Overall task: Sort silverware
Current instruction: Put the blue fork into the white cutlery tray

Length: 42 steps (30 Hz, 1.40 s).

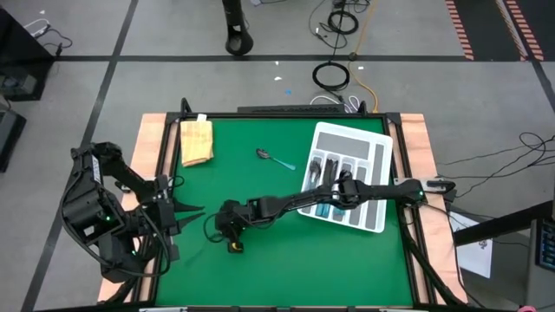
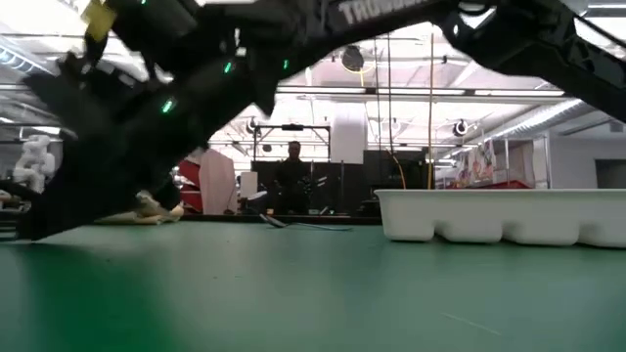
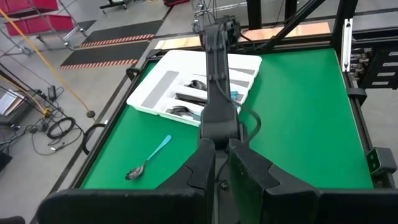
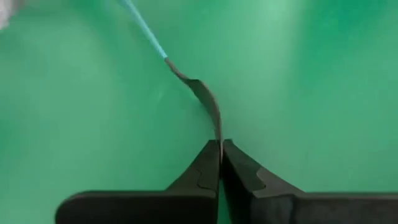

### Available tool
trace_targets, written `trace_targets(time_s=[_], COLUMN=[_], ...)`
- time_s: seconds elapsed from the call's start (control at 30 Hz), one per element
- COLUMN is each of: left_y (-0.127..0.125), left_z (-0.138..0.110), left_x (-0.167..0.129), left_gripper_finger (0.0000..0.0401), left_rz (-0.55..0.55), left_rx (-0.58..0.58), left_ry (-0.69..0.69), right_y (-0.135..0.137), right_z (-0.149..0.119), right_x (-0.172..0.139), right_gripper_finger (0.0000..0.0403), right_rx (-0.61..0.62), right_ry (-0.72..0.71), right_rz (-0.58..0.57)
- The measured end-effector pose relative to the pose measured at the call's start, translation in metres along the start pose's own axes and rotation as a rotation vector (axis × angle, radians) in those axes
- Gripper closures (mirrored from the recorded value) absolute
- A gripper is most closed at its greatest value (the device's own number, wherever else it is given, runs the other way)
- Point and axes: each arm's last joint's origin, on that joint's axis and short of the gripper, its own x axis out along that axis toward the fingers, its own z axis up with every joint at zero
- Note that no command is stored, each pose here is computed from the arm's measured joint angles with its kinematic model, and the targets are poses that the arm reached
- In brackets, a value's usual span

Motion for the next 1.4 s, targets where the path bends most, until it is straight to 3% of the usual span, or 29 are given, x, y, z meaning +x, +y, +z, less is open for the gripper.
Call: trace_targets(time_s=[0.1,0.23,0.37,0.6,0.83,1.0,1.23,1.4], left_y=[0.0,-0.001,-0.001,-0.001,-0.001,-0.001,-0.001,-0.001], left_z=[0.0,-0.001,-0.001,-0.001,-0.001,-0.001,-0.001,-0.001], left_x=[0.0,0.0,0.0,0.0,0.0,0.0,0.0,0.0], left_gripper_finger=[0.0349,0.0349,0.0349,0.0349,0.0349,0.0349,0.0349,0.0349], left_rz=[-0.011,-0.019,-0.02,-0.023,-0.02,-0.02,-0.025,-0.025], left_rx=[0.021,0.045,0.054,0.071,0.07,0.049,0.045,0.053], left_ry=[0.012,0.021,0.021,0.025,0.021,0.022,0.028,0.027], right_y=[0.008,0.016,0.001,-0.041,-0.094,-0.126,-0.129,-0.125], right_z=[0.012,0.036,0.042,0.041,0.042,0.027,0.022,0.001], right_x=[-0.028,-0.093,-0.156,-0.255,-0.29,-0.292,-0.341,-0.375], right_gripper_finger=[0.0402,0.0402,0.0402,0.0403,0.0403,0.0403,0.0403,0.0403], right_rx=[-0.028,-0.127,-0.175,-0.11,-0.036,0.015,0.108,0.171], right_ry=[0.088,0.223,0.418,0.656,0.603,0.638,0.583,0.617], right_rz=[0.05,0.061,0.044,0.027,-0.009,0.001,-0.029,-0.092])
